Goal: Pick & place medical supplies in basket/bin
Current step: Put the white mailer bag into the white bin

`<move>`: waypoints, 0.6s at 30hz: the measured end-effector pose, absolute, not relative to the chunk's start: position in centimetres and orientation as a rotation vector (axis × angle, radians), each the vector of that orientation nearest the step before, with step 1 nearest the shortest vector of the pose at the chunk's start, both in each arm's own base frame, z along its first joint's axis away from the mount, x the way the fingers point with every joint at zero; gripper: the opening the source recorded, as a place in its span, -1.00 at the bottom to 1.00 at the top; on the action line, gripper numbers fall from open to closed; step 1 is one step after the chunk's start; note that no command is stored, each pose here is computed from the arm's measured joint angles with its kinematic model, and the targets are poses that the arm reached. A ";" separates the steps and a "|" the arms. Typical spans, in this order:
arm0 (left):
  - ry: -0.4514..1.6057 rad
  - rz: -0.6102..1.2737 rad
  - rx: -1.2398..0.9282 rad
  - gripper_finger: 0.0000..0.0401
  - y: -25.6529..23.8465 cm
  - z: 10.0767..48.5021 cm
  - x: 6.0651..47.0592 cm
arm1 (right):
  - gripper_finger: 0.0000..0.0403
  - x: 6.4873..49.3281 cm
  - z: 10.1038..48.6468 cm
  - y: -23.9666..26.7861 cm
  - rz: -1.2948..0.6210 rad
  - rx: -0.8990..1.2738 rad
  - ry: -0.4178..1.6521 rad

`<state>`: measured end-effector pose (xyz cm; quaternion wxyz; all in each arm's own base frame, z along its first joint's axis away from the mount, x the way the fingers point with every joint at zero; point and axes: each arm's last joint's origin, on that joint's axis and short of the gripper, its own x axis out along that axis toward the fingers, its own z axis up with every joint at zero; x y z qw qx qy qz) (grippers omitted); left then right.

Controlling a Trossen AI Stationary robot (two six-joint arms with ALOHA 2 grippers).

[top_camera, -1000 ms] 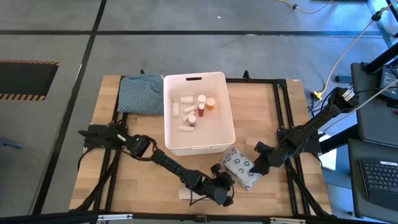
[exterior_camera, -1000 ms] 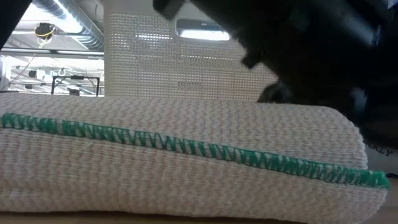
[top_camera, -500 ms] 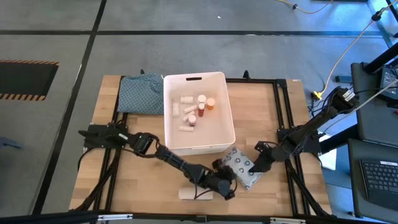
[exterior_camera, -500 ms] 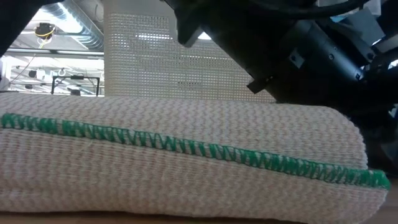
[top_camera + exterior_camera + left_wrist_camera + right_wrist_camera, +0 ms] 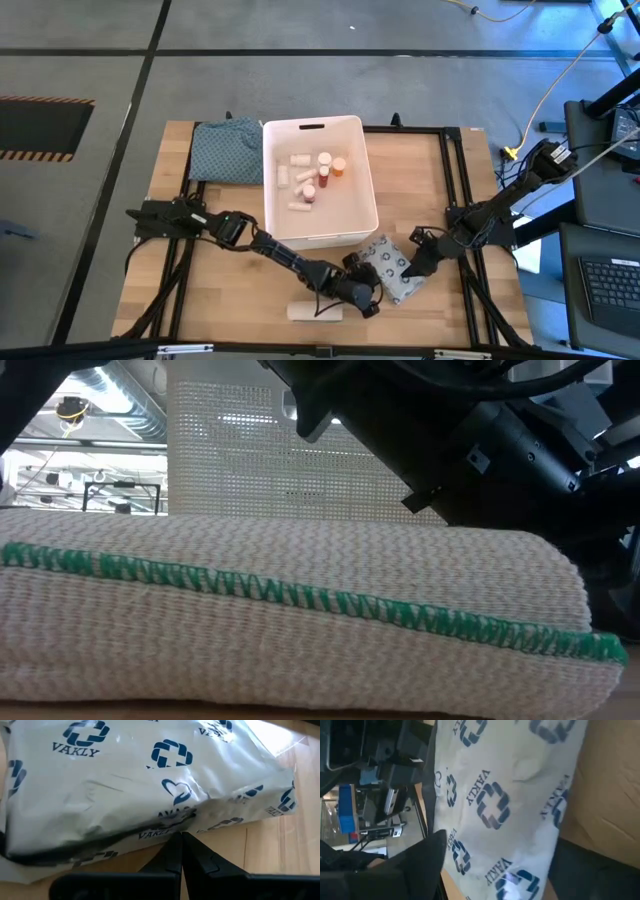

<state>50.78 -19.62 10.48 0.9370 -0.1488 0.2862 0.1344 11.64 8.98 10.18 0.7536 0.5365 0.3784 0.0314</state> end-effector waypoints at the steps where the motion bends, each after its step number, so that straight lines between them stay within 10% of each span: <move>1: 0.585 0.274 -0.303 -0.99 -19.7 10.5 50.8 | 0.46 11.7 10.2 9.0 0.072 1.173 0.822; 18: 0.594 0.236 -0.219 -0.90 -20.1 10.6 50.6 | -0.39 12.0 11.0 9.3 0.156 1.208 0.784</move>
